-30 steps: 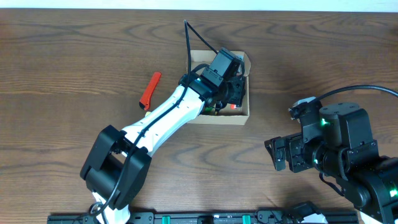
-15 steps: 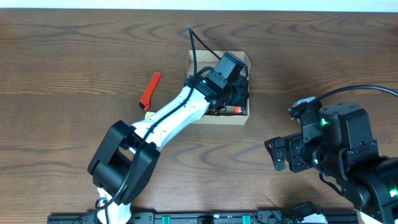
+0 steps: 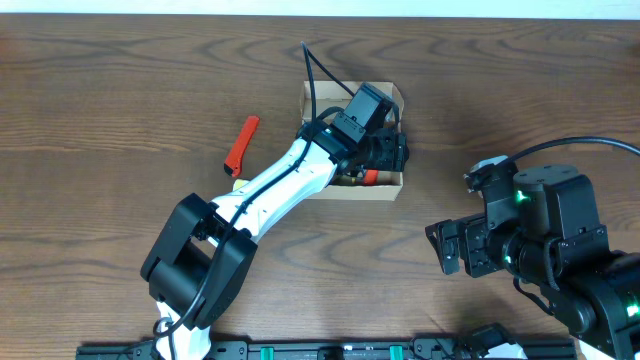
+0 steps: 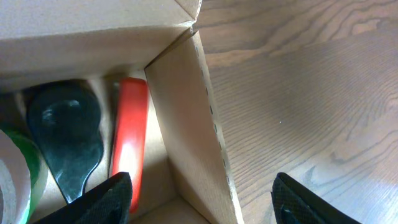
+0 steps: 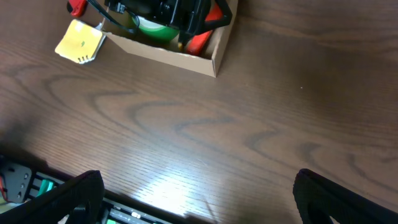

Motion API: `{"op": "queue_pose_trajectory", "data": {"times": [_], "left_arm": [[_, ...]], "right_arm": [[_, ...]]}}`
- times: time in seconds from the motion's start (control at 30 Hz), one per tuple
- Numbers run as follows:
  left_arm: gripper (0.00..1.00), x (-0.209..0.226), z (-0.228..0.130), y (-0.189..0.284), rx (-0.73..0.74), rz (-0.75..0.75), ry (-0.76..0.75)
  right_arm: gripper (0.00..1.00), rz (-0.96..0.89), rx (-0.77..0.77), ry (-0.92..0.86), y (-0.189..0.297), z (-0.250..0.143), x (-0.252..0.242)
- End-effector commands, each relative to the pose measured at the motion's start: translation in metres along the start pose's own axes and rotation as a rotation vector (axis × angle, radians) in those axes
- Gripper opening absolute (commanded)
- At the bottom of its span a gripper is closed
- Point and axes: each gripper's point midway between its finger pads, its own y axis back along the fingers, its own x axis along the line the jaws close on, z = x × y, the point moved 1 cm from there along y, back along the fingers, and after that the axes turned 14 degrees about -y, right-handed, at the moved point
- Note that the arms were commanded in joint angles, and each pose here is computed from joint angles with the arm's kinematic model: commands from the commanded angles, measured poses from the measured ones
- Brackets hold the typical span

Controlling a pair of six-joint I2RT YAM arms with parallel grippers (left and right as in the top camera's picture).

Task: Pack container
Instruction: 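Move the left gripper to the red box cutter and grasp it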

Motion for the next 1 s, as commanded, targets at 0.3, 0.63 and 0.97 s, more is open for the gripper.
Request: {"op": "queue_pose_trajectory", "data": {"times": [0.3, 0.63, 0.97], "left_arm": [[0.66, 0.043, 0.062, 0.145, -0.23, 0.33, 0.027], [0.67, 0.14, 0.029, 0.27, -0.198, 0.71, 0.123], [0.74, 0.218, -0.031, 0.224, 0.187, 0.723, -0.129]], "right_arm": [[0.99, 0.004, -0.001, 0.004, 0.001, -0.001, 0.0], [0.99, 0.004, -0.001, 0.004, 0.001, -0.001, 0.0], [0.99, 0.004, -0.001, 0.004, 0.001, -0.001, 0.0]]}}
